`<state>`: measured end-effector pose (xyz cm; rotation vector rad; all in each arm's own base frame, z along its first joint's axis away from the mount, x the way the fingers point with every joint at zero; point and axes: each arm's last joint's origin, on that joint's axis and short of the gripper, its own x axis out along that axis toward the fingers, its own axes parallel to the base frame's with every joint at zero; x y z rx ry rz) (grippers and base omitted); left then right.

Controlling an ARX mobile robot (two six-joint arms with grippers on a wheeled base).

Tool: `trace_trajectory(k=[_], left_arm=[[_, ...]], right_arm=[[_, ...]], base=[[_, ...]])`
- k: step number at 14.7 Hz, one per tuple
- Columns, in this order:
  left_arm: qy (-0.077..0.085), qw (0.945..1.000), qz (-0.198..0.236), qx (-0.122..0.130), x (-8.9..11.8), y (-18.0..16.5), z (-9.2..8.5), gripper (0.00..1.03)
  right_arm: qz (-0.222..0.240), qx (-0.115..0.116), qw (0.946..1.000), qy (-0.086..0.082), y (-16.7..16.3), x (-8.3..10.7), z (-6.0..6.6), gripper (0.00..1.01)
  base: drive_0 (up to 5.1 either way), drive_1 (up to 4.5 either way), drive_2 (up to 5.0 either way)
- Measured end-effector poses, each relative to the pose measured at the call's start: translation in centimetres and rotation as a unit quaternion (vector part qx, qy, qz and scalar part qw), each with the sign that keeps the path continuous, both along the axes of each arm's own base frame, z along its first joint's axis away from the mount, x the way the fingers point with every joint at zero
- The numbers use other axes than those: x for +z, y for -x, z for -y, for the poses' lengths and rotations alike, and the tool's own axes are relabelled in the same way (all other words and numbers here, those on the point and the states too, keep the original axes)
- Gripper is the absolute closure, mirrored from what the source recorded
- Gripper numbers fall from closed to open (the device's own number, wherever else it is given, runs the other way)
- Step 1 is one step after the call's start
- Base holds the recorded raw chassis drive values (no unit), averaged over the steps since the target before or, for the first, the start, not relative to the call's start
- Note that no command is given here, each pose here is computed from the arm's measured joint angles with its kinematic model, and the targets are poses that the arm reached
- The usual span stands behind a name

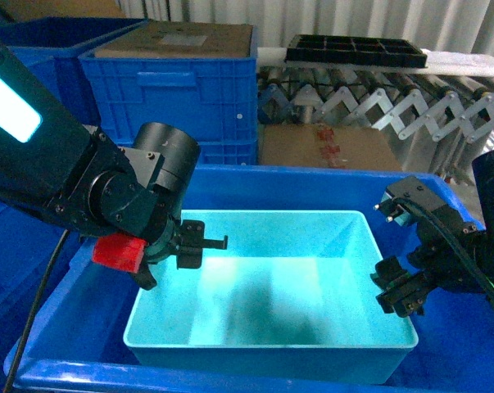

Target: Stack blue boxes stably on right

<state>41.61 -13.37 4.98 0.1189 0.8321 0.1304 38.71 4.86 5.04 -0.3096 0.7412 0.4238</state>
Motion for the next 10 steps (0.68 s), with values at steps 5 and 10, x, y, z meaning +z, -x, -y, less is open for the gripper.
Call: trace_trajectory(k=[5,10], left_arm=[[0.017,0.9994,0.009,-0.028,0.7,0.2,1.7,0.04],[0.046,0.9839,0.172,-0.022,13.2,-1.5,0.6,0.05]], right_arm=[[0.015,0.003,0.9995,-0.029,-0.3,0.8,-0.2,0.03],[0.11,-0.013,0.9854,-0.13,-1.9,10.1,-0.3,0.03]], base=[[0.0,0.0,0.0],[0.0,0.0,0.0]])
